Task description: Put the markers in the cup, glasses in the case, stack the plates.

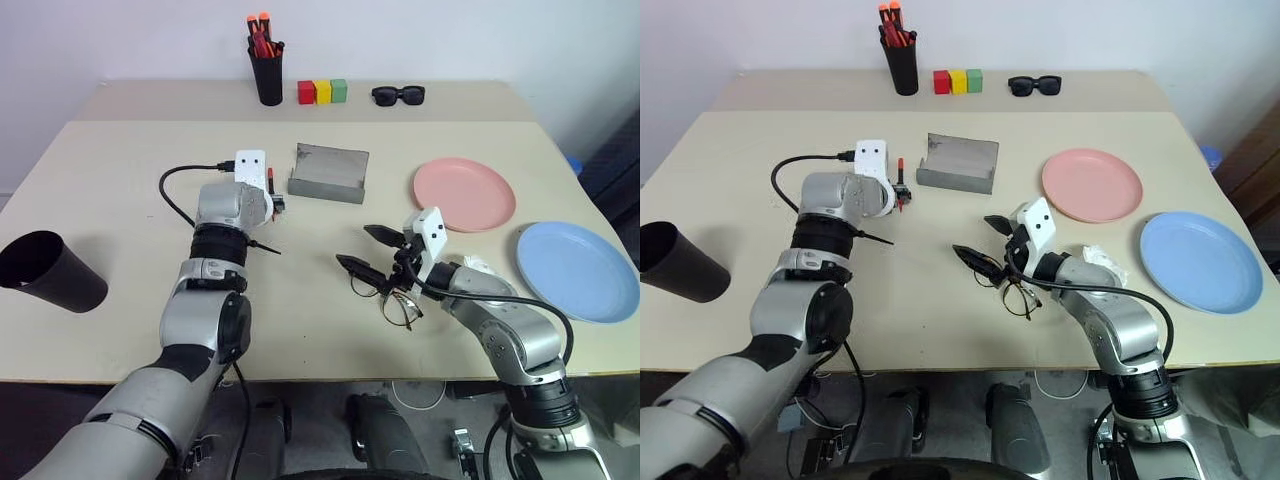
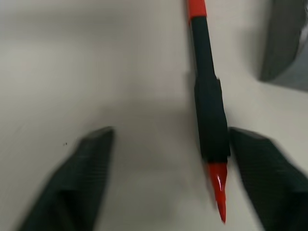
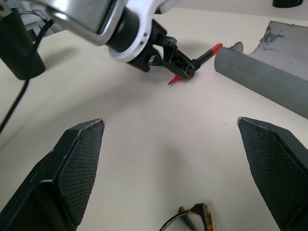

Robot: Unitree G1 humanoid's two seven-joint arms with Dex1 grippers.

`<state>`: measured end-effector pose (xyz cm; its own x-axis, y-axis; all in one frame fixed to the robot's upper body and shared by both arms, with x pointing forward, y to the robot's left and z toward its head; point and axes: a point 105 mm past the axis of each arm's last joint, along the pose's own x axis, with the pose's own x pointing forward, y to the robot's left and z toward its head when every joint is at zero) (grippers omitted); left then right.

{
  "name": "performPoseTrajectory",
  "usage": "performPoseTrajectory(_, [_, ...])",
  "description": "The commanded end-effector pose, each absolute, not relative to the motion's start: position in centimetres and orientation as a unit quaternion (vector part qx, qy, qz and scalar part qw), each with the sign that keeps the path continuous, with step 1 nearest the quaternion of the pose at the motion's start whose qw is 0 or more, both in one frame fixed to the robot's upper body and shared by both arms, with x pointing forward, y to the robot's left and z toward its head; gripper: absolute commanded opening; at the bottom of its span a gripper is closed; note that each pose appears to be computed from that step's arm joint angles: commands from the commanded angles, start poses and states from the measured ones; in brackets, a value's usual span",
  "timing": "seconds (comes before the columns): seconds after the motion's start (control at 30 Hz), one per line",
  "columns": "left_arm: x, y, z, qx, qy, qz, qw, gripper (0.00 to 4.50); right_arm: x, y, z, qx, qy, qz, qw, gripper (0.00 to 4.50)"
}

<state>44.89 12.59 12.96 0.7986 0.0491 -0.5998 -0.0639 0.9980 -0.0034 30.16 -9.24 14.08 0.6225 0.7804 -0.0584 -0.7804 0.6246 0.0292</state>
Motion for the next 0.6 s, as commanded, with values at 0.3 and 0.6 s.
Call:
performPoseTrajectory(0.3, [46.6,15.7,18.3,-0.106,0.097,0.114,0.983,0.04,29.1,-7.8,15.3,-0.018,0.005,0.464,0.886,4.5])
performPoseTrajectory(0.6, [35.2,24.8,27.1,-0.029,-0.278,0.32,0.905,0.04,27.5,-4.7,17.4,0.025,-0.025,0.545,0.838,4.5])
